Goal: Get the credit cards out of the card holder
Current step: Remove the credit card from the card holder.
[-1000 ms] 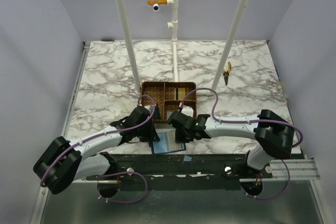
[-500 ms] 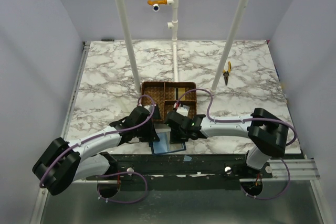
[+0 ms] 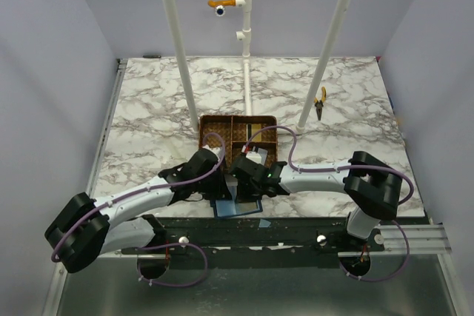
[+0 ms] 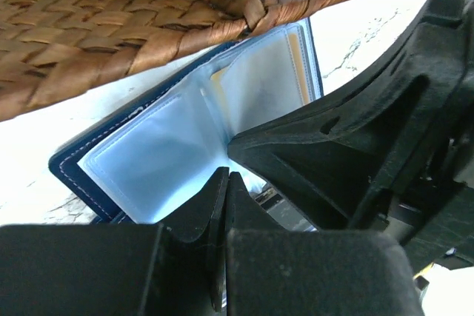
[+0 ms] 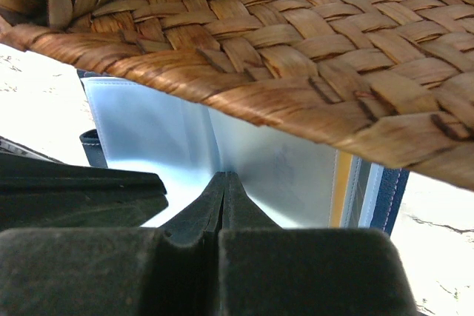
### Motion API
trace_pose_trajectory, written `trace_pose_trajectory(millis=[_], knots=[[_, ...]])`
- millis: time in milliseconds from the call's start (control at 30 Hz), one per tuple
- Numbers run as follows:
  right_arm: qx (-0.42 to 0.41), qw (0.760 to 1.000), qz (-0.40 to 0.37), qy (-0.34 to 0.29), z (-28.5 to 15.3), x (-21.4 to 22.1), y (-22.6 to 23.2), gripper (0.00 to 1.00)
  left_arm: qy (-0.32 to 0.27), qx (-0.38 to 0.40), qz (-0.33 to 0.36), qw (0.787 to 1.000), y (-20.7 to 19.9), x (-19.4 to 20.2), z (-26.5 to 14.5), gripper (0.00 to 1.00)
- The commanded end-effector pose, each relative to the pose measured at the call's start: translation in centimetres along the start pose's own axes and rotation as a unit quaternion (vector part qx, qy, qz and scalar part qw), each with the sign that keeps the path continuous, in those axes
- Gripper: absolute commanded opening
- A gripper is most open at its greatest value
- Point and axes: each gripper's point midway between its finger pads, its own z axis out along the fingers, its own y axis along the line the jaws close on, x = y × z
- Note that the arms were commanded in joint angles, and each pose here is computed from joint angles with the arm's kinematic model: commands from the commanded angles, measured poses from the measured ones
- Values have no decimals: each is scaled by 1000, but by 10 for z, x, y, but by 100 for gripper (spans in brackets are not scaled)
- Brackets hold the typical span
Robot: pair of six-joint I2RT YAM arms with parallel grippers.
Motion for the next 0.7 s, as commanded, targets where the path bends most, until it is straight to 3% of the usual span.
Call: trace_pose_trajectory(millis=[0,300,667], knots=[[12,1000,-3,-2,-1,2,-7,1,8,13,-4,1000,-11,1,5,0],[15,1000,7,3,1,7,-15,1,16,37,-6,999,-26,-1,14,0],[7,1000,0,-13,-13,-4,-7,1,21,19,-26,999,-12,10,20,0]])
